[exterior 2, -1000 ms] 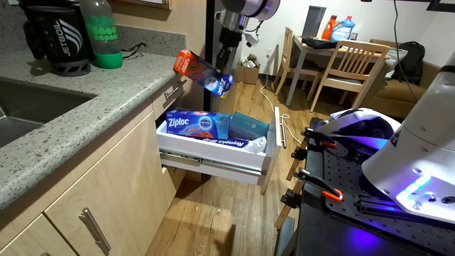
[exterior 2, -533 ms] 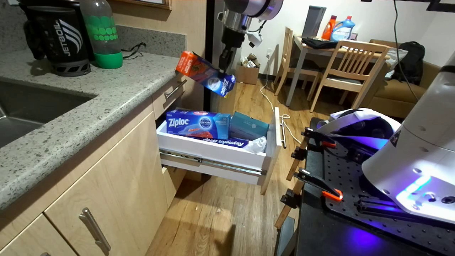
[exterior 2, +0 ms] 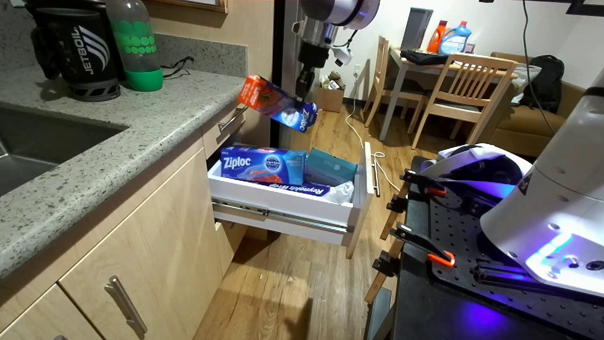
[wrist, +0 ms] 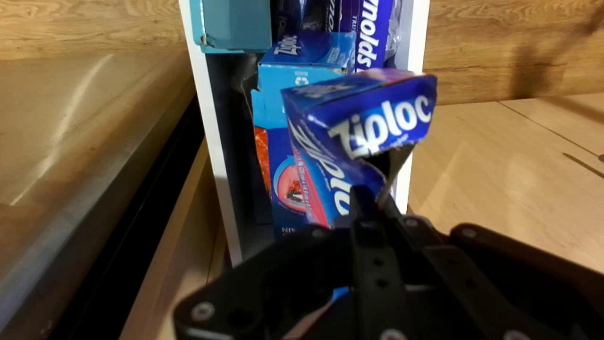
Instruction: Put the box inside the drawer
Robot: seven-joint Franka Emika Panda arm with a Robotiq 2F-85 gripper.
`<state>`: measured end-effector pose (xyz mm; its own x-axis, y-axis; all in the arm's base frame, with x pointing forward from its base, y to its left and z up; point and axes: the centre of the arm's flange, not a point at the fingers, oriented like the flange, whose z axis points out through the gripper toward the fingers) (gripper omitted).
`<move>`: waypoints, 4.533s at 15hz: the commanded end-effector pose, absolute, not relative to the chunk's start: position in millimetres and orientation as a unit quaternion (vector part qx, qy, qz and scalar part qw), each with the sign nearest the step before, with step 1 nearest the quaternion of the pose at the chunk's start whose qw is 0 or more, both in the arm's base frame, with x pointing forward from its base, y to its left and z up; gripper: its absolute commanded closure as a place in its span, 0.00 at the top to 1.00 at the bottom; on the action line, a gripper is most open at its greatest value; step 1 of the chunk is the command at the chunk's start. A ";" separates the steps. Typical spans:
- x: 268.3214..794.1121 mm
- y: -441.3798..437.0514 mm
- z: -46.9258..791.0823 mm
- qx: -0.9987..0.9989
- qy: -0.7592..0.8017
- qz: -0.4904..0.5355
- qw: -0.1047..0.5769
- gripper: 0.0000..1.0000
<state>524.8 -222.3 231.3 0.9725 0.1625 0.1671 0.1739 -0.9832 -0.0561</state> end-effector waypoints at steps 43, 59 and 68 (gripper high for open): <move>519.5 -230.9 97.8 -0.995 -0.038 0.083 0.049 0.04; 536.8 -202.1 121.0 -0.996 -0.005 0.082 -0.020 0.04; 552.1 -165.3 136.1 -0.992 0.035 0.079 -0.095 0.03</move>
<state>551.1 -167.8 120.7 0.9822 -0.0564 -0.1792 -0.0320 -0.9902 0.1360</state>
